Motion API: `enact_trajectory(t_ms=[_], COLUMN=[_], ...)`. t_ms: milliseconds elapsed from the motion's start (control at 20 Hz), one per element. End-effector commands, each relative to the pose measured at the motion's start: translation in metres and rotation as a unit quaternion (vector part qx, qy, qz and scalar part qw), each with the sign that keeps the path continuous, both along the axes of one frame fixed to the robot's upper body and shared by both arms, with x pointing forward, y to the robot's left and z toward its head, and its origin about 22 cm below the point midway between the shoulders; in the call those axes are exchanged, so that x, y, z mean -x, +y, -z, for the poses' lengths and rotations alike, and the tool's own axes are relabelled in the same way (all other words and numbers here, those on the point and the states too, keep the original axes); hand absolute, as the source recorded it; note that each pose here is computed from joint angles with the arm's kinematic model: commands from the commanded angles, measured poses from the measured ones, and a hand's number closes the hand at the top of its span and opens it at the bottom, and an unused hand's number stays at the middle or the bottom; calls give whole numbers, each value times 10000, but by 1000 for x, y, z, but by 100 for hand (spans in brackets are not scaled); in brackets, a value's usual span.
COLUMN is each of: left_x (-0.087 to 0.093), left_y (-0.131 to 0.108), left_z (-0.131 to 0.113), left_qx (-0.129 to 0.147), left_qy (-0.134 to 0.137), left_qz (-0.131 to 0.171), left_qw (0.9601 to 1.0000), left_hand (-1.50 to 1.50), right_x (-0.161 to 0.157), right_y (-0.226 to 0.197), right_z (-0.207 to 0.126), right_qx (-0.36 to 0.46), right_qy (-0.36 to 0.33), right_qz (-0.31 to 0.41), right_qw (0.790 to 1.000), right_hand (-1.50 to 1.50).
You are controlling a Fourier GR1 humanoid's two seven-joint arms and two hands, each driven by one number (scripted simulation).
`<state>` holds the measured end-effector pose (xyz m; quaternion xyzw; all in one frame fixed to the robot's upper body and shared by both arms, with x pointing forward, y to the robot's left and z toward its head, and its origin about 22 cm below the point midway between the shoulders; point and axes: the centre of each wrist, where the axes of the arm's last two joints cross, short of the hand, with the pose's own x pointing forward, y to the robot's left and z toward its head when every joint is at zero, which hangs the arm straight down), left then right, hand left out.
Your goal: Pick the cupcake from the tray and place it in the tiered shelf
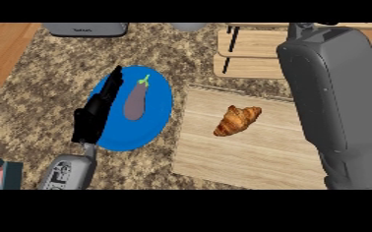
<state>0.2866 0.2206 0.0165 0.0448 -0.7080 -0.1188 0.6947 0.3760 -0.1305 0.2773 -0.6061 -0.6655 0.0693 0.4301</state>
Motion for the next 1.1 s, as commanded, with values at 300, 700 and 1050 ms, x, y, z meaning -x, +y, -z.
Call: enact_trajectory(t_ms=[300,700,1050], left_x=[-1,1,3], left_y=[17,-6,-15], left_z=[7,-1,8], left_qx=[24,57,-36], left_qy=[45,9,74], left_qz=[-39,-19,-33], left_qw=[10000,10000,10000], left_hand=[0,0,0], right_x=[-23,-54,-38], right_y=[-37,-71,-77], right_z=[19,43,49], right_qx=[-967,-462,-699], right_qy=[-611,239,-82], right_qz=[-565,607,1098], right_qw=[9918,9968,9915], right_hand=[150,150,-150])
